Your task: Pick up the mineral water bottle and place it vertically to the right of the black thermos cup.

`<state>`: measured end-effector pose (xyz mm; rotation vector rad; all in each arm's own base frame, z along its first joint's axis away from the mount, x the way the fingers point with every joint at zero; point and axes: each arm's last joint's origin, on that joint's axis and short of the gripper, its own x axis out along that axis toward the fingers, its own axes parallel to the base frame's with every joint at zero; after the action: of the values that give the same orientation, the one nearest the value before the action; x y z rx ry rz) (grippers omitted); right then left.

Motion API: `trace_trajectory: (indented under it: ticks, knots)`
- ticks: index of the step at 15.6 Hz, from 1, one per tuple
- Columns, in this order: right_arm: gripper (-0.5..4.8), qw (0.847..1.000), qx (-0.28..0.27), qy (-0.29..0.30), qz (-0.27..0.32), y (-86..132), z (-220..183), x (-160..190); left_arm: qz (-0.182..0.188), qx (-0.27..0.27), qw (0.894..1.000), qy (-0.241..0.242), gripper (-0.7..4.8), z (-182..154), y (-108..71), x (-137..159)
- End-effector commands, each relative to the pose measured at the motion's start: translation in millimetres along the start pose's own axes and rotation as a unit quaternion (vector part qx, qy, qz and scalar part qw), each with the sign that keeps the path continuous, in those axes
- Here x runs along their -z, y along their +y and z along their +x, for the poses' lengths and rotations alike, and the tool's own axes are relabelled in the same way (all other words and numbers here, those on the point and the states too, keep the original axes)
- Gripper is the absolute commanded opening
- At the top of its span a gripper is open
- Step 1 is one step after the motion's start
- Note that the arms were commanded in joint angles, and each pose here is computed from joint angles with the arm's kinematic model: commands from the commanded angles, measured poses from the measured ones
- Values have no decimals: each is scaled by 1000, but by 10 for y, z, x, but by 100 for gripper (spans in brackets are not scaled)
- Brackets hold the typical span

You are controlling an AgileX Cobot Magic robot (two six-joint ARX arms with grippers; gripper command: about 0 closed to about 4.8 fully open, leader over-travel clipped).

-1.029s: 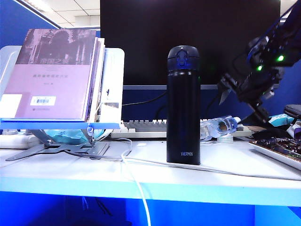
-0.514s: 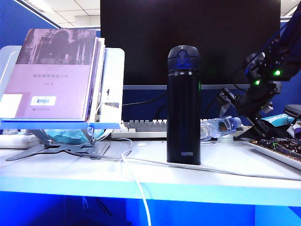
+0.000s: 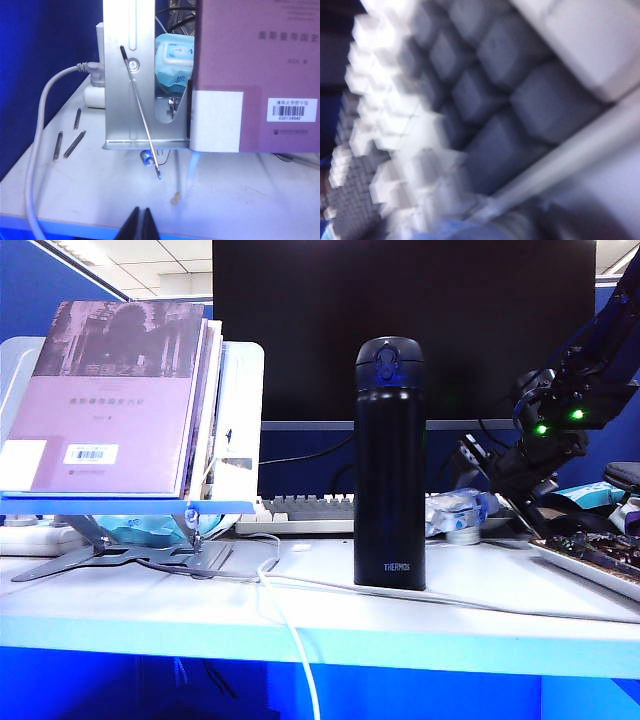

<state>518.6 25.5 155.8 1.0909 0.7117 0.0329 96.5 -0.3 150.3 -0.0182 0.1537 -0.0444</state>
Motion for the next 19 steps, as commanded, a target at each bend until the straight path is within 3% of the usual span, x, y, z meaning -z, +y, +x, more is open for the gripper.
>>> trace_trajectory:
  ticks: [1, 5, 8, 13, 15, 17, 19]
  knots:
    - [281, 999, -31, 5, -10, 135, -30, -39, 2, 3, 1000, 3, -4, -2, -1, 8]
    - [282, 996, -83, 33, -22, 202, -87, -102, 2, 2, 1000, 3, -4, -2, -1, 8]
    - [282, 994, -100, 8, -52, 327, -302, -267, 2, 2, 1000, 3, -4, -2, -1, 8]
    - [282, 980, -104, -53, -164, 692, -1043, -599, 2, 2, 1000, 3, -4, -2, -1, 8]
    - [282, 969, -71, -60, -230, 845, -1325, -629, 2, 2, 1000, 3, -4, -2, -1, 8]
    - [282, 939, -2, -65, -339, 1110, -1721, -596, 2, 2, 1000, 3, -4, -2, -1, 8]
    - [282, 918, 19, -60, -391, 1298, -1987, -501, 2, 2, 1000, 3, -4, -2, -1, 8]
